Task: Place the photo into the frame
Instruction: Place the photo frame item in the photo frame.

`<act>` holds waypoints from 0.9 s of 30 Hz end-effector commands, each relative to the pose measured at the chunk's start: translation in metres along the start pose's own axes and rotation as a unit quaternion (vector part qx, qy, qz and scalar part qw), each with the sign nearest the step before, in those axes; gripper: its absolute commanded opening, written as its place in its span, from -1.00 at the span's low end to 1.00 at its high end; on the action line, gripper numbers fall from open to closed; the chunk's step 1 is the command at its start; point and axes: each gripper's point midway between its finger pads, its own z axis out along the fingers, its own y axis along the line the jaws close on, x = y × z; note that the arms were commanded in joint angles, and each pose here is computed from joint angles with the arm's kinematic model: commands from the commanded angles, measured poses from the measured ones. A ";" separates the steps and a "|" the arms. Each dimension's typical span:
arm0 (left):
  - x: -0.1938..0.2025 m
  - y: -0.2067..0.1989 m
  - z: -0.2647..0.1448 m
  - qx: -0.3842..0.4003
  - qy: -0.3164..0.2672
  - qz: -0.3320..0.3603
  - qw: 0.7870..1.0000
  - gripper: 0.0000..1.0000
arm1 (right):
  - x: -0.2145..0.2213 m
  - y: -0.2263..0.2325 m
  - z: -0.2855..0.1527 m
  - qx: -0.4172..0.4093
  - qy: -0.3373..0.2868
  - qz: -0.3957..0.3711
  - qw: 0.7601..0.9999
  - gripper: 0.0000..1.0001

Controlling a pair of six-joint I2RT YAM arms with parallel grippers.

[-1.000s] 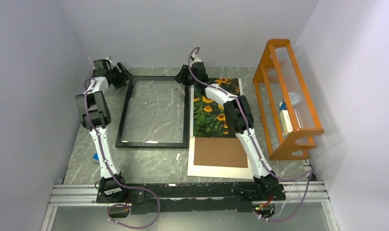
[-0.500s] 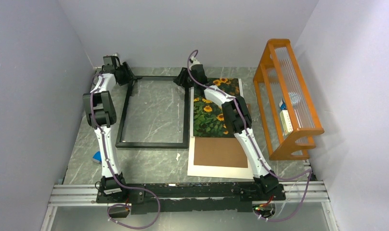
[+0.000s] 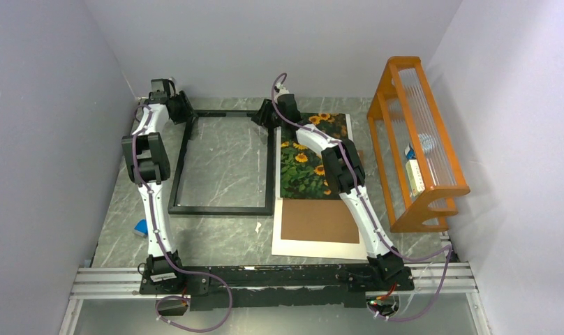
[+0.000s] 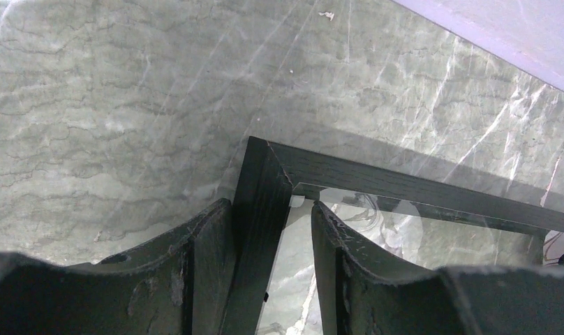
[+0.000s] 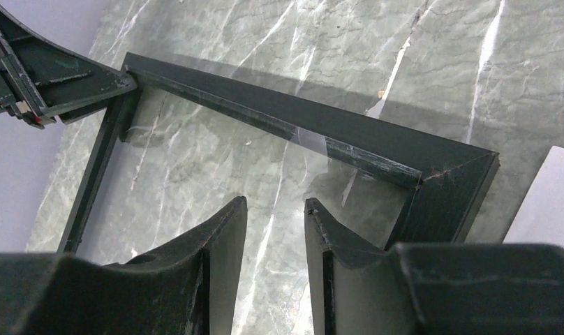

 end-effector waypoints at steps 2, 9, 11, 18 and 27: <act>0.083 0.034 0.005 -0.059 0.127 -0.009 0.990 0.05 | -0.008 0.013 -0.006 -0.007 -0.001 -0.008 1.000 -0.20; 0.083 0.025 -0.002 -0.041 0.135 -0.009 0.990 0.06 | -0.031 0.027 -0.017 0.003 -0.011 -0.013 1.000 -0.20; 0.075 0.018 -0.008 -0.031 0.129 -0.009 0.991 0.09 | -0.054 0.044 -0.027 -0.002 -0.023 -0.018 1.000 -0.18; 0.054 0.008 -0.031 -0.008 0.118 -0.022 0.993 0.12 | -0.076 0.069 -0.070 0.013 0.006 -0.019 1.000 0.02; 0.035 0.020 -0.071 -0.040 0.095 -0.031 0.994 0.52 | -0.053 0.023 -0.116 0.138 0.065 -0.001 0.988 0.40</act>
